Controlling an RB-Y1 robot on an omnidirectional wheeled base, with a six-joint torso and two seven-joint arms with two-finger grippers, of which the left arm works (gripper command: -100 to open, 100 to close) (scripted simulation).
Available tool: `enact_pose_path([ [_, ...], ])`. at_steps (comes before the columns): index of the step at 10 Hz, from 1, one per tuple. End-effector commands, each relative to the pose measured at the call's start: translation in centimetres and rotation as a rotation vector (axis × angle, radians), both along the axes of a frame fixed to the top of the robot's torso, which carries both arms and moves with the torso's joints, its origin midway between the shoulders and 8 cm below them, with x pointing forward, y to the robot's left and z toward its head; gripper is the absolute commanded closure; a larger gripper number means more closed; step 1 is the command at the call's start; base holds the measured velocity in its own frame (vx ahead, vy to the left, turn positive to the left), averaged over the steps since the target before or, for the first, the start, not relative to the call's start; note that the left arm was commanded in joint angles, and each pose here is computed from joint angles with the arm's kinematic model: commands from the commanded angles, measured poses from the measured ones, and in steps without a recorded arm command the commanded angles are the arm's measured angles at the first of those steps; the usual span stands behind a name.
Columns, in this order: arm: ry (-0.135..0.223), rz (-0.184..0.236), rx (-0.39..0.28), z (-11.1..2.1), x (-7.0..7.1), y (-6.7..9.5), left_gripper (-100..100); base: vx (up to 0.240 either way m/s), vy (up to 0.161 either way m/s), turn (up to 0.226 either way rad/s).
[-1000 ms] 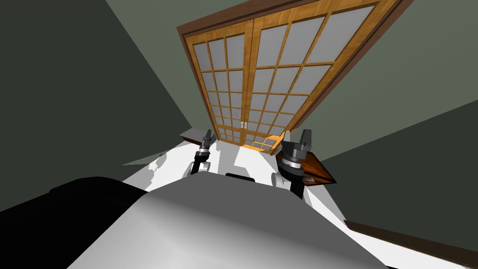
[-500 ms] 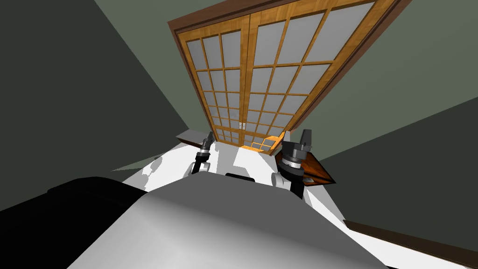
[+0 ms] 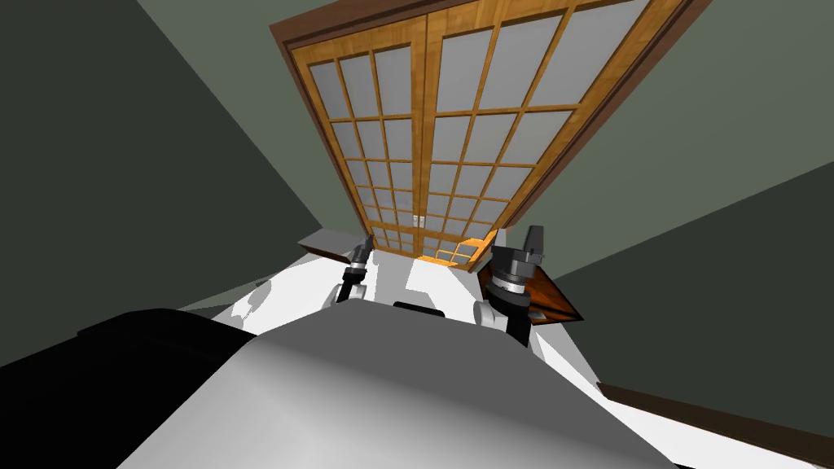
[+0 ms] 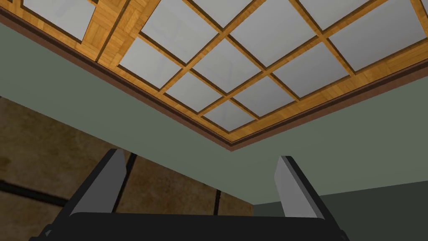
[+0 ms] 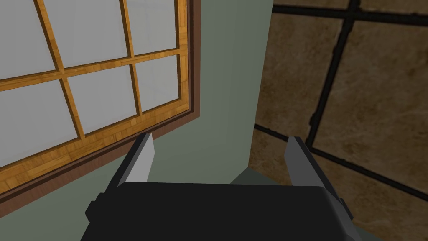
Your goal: Pull the door open
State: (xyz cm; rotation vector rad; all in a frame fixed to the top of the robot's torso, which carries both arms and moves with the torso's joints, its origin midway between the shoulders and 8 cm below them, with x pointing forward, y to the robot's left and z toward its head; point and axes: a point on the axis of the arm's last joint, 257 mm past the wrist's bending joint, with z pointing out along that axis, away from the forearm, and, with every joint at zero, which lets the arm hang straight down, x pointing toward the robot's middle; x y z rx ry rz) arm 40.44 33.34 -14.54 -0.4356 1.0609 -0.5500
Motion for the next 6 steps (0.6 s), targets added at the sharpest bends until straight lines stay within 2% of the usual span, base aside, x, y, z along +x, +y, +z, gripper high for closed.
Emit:
enact_pose_path([
  [1, 0.024, 0.021, 0.038, -1.4, 0.1, 0.5, -100, 0.121, -0.021, -0.075],
  [6, 0.101, 0.077, 0.145, -5.3, 0.5, 1.7, -100, 0.1, -0.006, -0.066],
])
